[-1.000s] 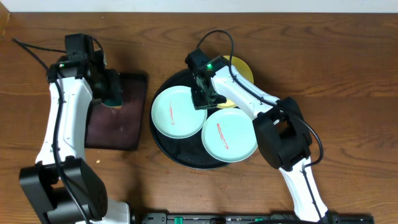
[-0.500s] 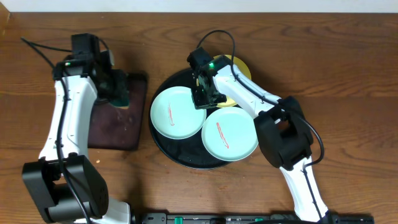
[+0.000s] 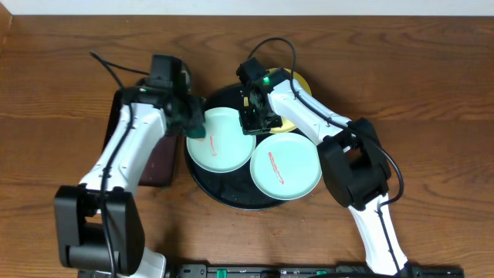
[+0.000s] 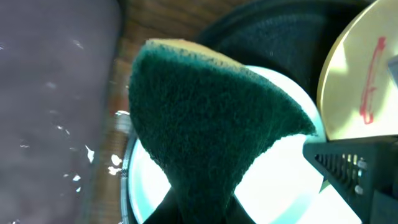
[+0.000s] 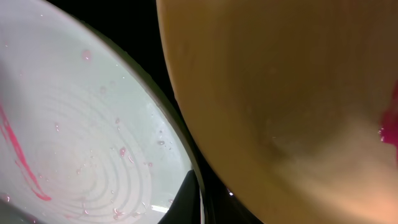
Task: Clean dirty plates on tray and stack at the side
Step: 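Move the sponge with the left gripper onto the held blue plate, then scrub the blue plate surface with the sponge in the left gripper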
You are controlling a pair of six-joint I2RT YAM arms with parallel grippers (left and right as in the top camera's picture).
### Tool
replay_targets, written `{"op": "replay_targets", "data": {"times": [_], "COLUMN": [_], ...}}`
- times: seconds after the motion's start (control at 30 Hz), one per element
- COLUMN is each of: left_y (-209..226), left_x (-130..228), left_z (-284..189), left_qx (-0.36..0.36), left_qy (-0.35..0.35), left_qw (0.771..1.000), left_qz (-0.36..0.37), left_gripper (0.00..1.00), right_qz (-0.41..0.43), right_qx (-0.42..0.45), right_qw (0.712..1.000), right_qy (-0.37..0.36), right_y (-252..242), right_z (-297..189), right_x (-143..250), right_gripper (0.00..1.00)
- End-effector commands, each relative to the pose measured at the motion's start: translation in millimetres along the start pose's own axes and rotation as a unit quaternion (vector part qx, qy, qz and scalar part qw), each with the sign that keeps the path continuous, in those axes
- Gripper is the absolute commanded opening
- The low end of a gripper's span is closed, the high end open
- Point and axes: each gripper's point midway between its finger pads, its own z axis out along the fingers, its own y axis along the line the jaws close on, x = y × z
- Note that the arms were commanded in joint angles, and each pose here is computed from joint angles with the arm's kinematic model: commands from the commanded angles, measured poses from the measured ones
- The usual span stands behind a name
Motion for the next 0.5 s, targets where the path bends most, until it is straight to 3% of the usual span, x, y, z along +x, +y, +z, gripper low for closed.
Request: {"op": "replay_targets", "data": {"times": [0.0,0.2,0.33,0.47], "left_y": [1,-1,6,-3], "left_x": [15,35,49,62], "left_z": [25,63,81,85], "left_qx": [-0.015,-0.029,-0.047,-0.020], "left_qy": [0.029,0.075,0.107,0.140], "left_qw": [0.999,0.997,0.992,0.988], "left_qz": [-0.025,-0.013,-0.048,-0.057], "left_gripper": [0.07,0.07,0.07,0.07], "right_qz": [0.000,0.000,0.000,0.000], "right_qx": [-0.004,-0.004,-0.004,-0.003], "right_qw": [1.000,1.000,1.000,1.000], "right_qy": [0.029,0.029,0.029,0.029], "right_y": [2,2,2,2], "right_z": [20,20,20,20], "right_x": [14,15,15,15], "right_gripper": [0.01,0.01,0.01,0.01]}}
